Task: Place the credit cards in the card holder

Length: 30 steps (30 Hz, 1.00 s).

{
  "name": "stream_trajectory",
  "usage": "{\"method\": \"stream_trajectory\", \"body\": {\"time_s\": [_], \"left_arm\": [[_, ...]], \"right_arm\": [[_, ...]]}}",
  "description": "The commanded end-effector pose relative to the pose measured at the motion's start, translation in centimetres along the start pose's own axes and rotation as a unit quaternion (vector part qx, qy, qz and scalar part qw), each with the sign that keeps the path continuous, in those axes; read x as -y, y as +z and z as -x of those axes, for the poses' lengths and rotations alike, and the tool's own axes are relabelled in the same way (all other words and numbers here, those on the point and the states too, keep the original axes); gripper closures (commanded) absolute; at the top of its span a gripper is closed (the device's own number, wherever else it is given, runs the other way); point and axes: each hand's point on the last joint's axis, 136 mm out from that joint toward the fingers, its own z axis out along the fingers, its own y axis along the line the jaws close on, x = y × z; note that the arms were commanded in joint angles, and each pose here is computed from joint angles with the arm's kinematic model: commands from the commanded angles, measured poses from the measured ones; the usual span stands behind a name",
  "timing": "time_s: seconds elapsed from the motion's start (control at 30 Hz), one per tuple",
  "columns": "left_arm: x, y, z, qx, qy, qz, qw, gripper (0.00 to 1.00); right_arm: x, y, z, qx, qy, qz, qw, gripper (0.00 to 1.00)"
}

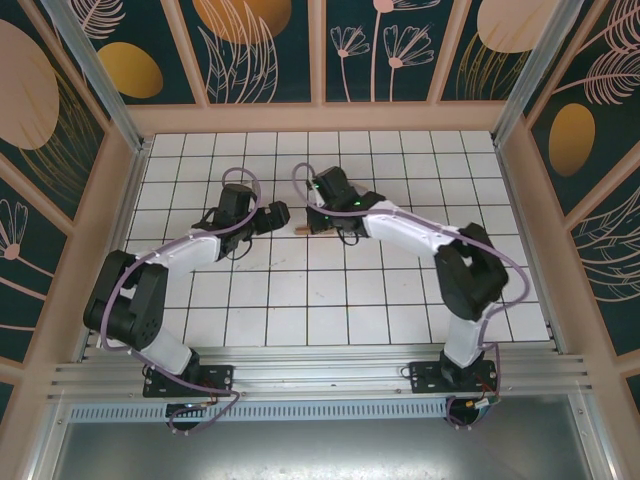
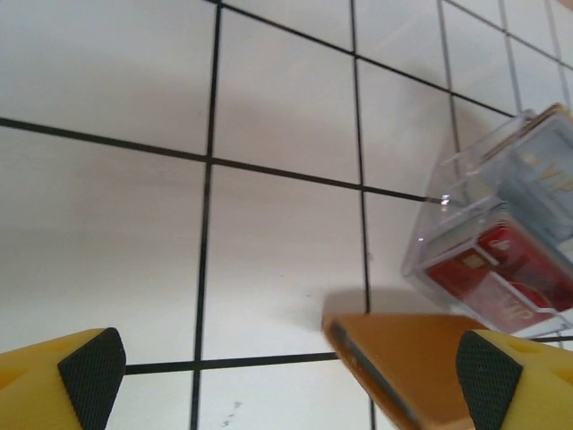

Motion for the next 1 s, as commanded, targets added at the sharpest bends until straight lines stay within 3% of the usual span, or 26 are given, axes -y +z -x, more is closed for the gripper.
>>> {"method": "stream_trajectory", "body": {"time_s": [0.0,0.1,0.33,0.53,0.67,0.8,0.97], "left_arm": [[1.6,-0.4,0.0,0.003,-0.001,-0.046,0.999,0.05],[2.3,-0.1,-0.3,-0.005,0.000,-0.069,0.998,0.07],[7.1,0.5,-2.1,-0.054,0.040,-0.169,0.983,0.17],[11.2,1.6,-4.8,-0.106,0.107,-0.219,0.964,0.17],[13.7,1.4,-4.8,-0.104,0.138,-0.247,0.953,0.17],[15.4,1.5,-5.0,-0.109,0.151,-0.278,0.942,0.19],[16.4,3.0,-7.6,-0.155,0.158,-0.295,0.930,0.21]], "right_arm": [[0.1,-1.1,-1.1,0.013,-0.015,0.024,1.000,0.99],[2.1,-1.2,-3.9,-0.012,0.016,0.018,1.000,0.99],[6.5,-4.1,-7.6,0.012,0.072,-0.026,0.997,0.99],[8.3,-6.0,-6.5,0.047,0.081,-0.039,0.995,0.99],[7.4,-8.6,-4.6,0.103,0.048,-0.020,0.993,0.99],[7.1,-10.4,-3.9,0.133,0.022,-0.018,0.991,0.99],[6.9,-10.3,-4.6,0.137,0.029,0.003,0.990,0.99]]}}
